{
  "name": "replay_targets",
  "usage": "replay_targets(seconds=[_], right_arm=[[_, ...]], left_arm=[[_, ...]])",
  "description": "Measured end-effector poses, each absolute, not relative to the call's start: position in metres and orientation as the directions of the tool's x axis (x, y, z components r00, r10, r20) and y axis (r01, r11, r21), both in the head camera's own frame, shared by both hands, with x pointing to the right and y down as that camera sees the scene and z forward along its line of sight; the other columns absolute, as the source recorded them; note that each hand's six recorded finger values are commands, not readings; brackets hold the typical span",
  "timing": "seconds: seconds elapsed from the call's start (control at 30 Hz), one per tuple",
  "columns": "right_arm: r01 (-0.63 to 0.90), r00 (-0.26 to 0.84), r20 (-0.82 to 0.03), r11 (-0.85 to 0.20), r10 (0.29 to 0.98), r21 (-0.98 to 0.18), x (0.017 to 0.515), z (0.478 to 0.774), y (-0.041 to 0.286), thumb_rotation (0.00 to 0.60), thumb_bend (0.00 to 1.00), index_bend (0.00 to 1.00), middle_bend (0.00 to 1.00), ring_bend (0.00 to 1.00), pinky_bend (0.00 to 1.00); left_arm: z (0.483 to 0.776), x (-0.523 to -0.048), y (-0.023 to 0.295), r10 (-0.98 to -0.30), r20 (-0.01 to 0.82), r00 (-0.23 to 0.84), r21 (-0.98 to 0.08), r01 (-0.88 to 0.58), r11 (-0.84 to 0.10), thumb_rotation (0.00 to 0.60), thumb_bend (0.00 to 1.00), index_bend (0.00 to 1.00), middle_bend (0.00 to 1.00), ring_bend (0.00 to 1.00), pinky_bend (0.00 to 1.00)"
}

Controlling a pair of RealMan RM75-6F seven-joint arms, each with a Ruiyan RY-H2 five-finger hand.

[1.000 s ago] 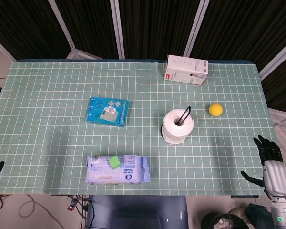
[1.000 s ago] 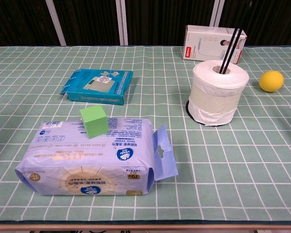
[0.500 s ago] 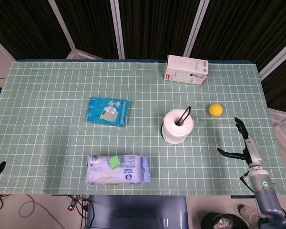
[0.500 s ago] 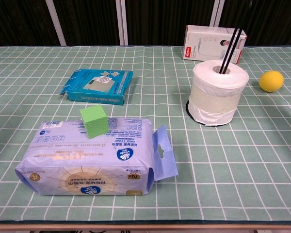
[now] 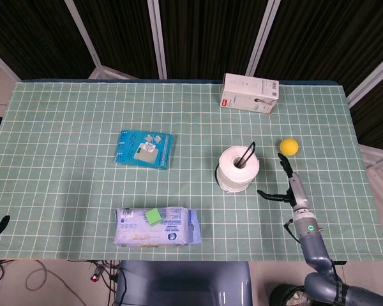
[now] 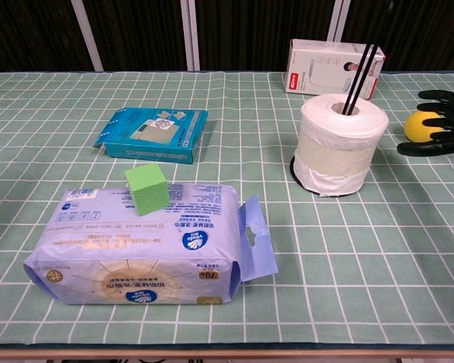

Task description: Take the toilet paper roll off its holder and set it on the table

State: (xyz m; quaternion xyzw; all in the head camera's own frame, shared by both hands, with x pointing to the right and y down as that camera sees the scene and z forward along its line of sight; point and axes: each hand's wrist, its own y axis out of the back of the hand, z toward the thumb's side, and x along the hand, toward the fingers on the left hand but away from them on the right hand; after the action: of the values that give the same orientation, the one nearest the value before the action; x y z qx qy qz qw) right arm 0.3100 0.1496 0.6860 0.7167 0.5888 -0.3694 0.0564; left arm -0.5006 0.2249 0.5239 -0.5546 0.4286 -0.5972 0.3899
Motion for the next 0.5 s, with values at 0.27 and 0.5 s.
replay_targets(seconds=[0.27, 0.5], right_arm=[[0.879, 0.060, -0.607, -0.329, 0.793, -0.344, 0.286, 0.708, 0.148, 0.600, 0.00, 0.00, 0.00, 0.00, 0.00], [0.883, 0.064, -0.623, -0.336, 0.779, -0.329, 0.271, 0.722, 0.145, 0.600, 0.00, 0.00, 0.00, 0.00, 0.00]], left_arm=[[0.524, -0.502, 0.224, -0.941, 0.327, -0.087, -0.945, -0.009, -0.327, 0.600, 0.22, 0.04, 0.00, 0.00, 0.00], [0.526, -0.503, 0.223, -0.939, 0.333, -0.091, -0.943, -0.006, -0.334, 0.600, 0.22, 0.04, 0.00, 0.00, 0.00]])
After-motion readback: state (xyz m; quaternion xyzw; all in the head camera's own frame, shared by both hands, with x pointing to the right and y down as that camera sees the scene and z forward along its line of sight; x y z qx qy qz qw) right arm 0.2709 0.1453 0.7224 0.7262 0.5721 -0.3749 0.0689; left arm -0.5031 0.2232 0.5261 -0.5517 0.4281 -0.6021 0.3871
